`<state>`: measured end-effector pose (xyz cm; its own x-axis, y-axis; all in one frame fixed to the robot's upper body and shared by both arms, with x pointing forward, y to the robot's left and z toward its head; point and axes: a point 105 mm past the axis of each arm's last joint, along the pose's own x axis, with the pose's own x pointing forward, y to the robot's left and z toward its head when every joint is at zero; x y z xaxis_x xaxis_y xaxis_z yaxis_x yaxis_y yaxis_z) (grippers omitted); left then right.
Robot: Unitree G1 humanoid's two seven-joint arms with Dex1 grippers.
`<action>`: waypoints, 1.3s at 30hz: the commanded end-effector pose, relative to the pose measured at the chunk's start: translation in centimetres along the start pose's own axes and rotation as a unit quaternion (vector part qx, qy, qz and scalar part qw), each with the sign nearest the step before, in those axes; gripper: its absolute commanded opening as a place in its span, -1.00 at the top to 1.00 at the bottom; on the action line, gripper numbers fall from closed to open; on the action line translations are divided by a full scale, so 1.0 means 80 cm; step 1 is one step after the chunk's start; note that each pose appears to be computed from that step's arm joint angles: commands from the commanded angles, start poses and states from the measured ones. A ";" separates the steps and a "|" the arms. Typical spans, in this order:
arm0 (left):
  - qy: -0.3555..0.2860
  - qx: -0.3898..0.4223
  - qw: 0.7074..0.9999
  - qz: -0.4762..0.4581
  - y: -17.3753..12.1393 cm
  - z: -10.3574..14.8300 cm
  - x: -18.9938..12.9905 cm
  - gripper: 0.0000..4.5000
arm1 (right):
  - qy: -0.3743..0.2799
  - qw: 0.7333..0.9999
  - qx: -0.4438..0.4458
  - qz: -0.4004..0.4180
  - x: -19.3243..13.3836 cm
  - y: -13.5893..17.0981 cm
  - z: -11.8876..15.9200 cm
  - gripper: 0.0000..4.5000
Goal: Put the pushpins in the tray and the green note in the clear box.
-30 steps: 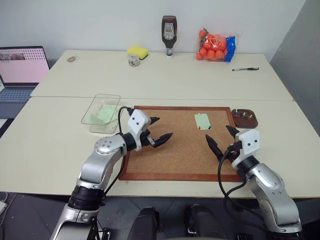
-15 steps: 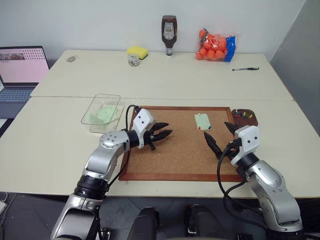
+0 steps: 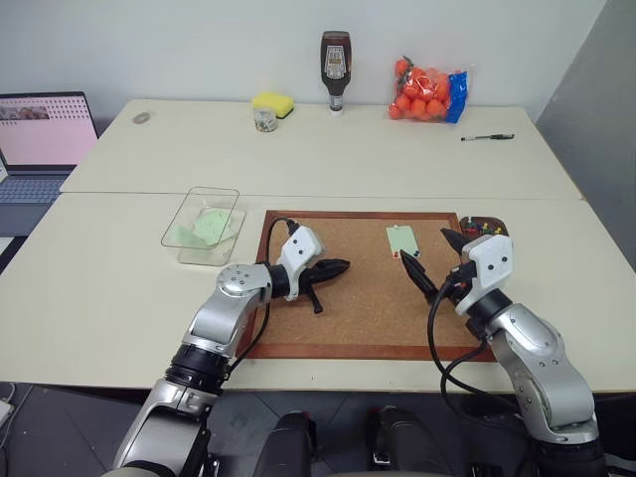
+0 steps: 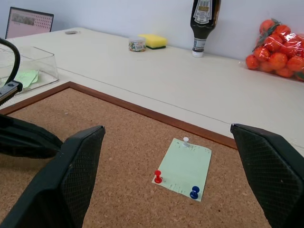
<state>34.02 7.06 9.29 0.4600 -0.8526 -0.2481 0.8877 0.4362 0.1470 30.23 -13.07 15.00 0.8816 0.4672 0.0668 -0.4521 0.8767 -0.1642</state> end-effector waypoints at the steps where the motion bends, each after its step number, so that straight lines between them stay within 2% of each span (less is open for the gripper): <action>1: 0.008 0.014 1.000 -0.013 -0.005 -0.004 0.004 0.99 | 0.006 1.000 0.009 -0.005 0.018 -0.007 0.007 -1.00; 5: 0.020 0.022 0.999 -0.024 -0.009 -0.012 0.005 0.99 | 0.020 0.999 0.033 -0.004 0.041 -0.013 0.007 -1.00; 14: 0.024 0.035 0.998 -0.039 -0.016 -0.014 0.006 0.99 | 0.093 0.995 0.035 -0.009 0.110 -0.028 -0.020 -1.00; 22: 0.025 0.037 0.998 -0.038 -0.018 -0.015 0.004 0.99 | 0.119 0.992 0.033 -0.008 0.129 -0.032 -0.040 -1.00; 25: 0.024 0.036 0.998 -0.037 -0.019 -0.016 0.004 1.00 | 0.118 0.992 0.032 -0.009 0.132 -0.032 -0.042 -0.82; 27: 0.024 0.035 0.998 -0.037 -0.019 -0.016 0.004 1.00 | 0.116 0.993 0.032 -0.010 0.133 -0.032 -0.042 -0.59; 29: 0.024 0.034 0.998 -0.037 -0.020 -0.016 0.004 1.00 | 0.114 0.993 0.028 -0.013 0.135 -0.033 -0.042 -0.48; 39: 0.023 0.033 0.998 -0.038 -0.021 -0.016 0.005 1.00 | 0.120 0.992 0.011 -0.026 0.139 -0.040 -0.046 0.40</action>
<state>33.13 6.67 7.85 0.4083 -0.8626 -0.2986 0.9113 0.3665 0.1875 41.42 -11.18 10.66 0.8953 0.3851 -0.2238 -0.4159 0.9027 -0.1103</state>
